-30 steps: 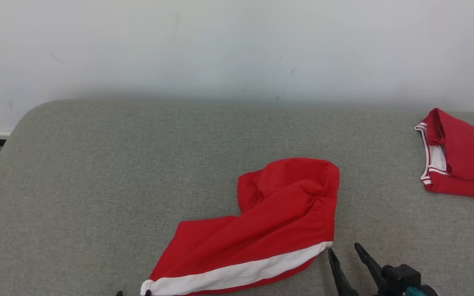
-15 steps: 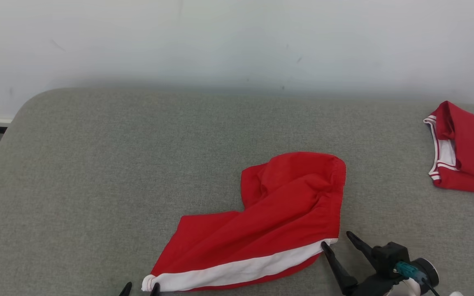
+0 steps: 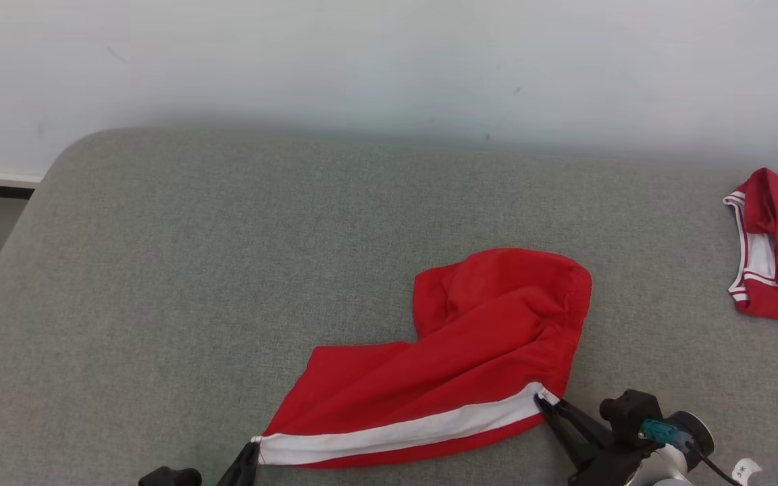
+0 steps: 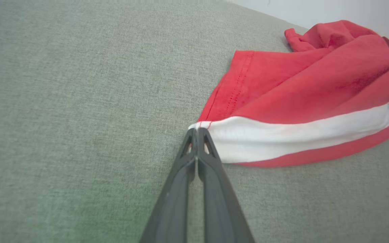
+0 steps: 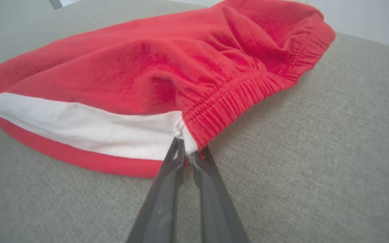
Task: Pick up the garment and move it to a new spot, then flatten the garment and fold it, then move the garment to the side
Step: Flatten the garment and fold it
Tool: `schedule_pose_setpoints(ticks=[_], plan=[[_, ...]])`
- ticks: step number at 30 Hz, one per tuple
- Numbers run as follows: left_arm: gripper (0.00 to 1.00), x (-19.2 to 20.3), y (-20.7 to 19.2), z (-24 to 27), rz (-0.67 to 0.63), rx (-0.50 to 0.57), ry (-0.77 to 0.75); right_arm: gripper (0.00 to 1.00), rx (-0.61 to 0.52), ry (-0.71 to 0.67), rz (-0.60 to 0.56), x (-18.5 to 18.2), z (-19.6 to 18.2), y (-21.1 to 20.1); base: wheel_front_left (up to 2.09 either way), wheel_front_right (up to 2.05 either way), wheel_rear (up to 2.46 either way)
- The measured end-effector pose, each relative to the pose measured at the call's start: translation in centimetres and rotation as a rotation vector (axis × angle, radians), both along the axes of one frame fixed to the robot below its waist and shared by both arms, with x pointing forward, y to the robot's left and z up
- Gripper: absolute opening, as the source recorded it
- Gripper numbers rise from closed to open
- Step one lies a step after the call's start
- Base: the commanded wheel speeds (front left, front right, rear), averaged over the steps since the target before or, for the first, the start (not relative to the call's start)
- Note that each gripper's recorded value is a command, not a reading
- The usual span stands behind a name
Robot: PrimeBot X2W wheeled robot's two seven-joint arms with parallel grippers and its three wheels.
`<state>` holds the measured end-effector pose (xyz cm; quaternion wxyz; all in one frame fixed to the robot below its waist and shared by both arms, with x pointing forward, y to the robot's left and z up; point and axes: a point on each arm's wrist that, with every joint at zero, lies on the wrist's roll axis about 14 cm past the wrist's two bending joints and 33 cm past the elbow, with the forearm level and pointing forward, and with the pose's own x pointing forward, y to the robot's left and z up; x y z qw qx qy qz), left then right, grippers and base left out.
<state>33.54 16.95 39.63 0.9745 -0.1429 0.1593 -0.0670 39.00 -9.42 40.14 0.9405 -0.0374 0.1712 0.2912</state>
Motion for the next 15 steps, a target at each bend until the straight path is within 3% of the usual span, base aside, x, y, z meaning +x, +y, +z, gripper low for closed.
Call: schedule_pose_setpoints(ticks=[15], plan=[[0.0,0.9,1.2,4.4,0.01,0.011,-0.155,0.0,0.071,-0.103,0.046,-2.1,4.2,-0.6,0.0,0.0,0.0]])
